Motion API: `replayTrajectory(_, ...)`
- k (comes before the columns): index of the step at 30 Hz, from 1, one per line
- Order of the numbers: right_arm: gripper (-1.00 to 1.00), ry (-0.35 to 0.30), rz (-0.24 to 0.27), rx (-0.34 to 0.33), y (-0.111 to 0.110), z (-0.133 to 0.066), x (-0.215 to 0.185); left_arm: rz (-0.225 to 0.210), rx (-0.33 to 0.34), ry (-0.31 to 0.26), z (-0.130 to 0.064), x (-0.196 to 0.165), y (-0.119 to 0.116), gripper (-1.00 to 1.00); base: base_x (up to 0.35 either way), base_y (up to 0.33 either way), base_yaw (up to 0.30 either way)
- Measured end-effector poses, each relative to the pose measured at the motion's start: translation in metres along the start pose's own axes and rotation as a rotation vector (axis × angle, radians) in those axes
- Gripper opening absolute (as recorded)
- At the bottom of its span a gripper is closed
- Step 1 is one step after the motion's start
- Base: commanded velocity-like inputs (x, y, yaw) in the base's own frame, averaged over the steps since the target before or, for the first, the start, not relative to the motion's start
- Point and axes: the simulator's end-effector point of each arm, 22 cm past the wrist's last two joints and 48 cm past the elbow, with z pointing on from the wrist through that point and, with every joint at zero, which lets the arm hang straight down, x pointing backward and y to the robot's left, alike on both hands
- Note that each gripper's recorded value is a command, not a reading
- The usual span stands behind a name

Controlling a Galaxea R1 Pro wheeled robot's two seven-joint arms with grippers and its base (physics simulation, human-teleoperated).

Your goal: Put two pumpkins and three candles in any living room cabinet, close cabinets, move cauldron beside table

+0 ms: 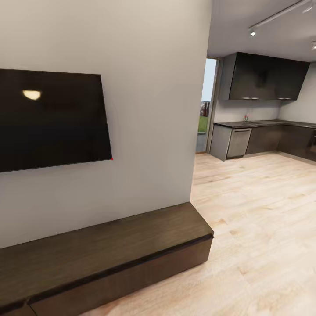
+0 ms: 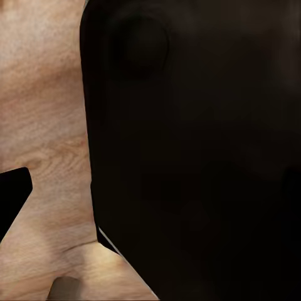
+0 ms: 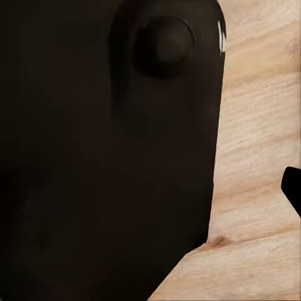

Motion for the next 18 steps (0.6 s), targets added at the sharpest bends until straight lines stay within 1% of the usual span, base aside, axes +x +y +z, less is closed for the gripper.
replayTrajectory(1, 1.0, -0.007, -0.007, 0.001, 0.0, 0.0, -0.006, -0.004, 0.002, -0.008, 0.0, -0.001, 0.001, 1.0, -0.014, 0.0, 0.0)
replayTrajectory(5, 1.0, -0.009, -0.007, 0.003, 0.0, 0.0, -0.007, -0.004, 0.005, -0.037, 0.0, -0.014, 0.0, 1.0, -0.079, -0.052, 0.0)
replayTrajectory(7, 1.0, -0.022, -0.001, 0.005, -0.001, 0.0, -0.013, -0.004, 0.013, -0.059, -0.001, -0.022, -0.006, 1.0, -0.173, -0.182, 0.0)
replayTrajectory(11, 1.0, -0.041, 0.005, 0.009, -0.001, 0.0, -0.018, -0.005, 0.016, -0.104, -0.002, -0.038, -0.01, 1.0, -0.164, -0.234, 0.007)
replayTrajectory(15, 1.0, -0.044, 0.004, 0.01, 0.0, 0.0, -0.019, -0.005, 0.016, -0.146, -0.003, -0.052, -0.01, 1.0, -0.154, -0.255, 0.185)
replayTrajectory(18, 1.0, -0.044, 0.004, 0.009, 0.0, 0.0, -0.019, -0.005, 0.016, -0.149, -0.003, -0.053, -0.01, 1.0, -0.15, -0.258, 0.257)
